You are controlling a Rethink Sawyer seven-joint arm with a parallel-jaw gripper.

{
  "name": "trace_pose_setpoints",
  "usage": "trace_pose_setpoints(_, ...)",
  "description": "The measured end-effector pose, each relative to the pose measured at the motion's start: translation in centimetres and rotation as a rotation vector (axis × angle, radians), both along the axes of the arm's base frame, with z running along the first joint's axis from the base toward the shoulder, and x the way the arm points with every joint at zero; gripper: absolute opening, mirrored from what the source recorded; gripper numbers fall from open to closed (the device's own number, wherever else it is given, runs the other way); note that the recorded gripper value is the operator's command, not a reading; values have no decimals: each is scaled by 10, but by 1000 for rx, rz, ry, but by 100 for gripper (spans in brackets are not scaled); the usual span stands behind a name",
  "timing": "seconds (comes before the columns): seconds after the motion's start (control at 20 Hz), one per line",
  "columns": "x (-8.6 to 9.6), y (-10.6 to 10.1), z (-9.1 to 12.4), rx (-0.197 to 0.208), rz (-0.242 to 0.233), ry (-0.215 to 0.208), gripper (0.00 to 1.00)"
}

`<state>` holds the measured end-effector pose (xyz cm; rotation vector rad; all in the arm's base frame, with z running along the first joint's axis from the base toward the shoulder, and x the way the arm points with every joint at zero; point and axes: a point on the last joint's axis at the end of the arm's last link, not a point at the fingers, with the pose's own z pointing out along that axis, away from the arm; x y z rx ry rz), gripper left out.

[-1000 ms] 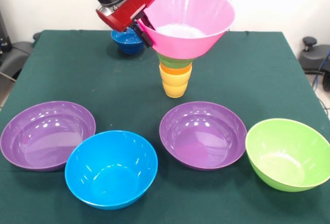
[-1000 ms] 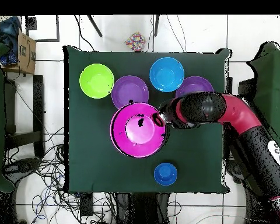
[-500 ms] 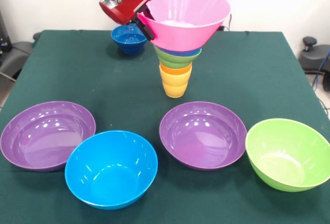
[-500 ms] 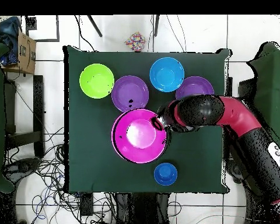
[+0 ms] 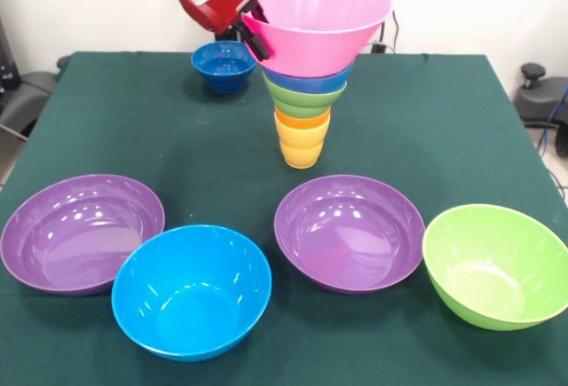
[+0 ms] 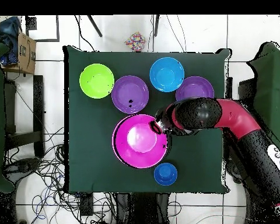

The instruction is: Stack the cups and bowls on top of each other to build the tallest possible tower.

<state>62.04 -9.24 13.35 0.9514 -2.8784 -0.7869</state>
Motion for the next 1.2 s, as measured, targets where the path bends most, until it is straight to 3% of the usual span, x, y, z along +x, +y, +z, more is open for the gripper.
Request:
trace_pose_setpoints(0.5, -6, 4, -2, 4, 10, 10, 0)
trace_pose_setpoints(1.2, -2, 5, -3, 3, -8, -25, 0)
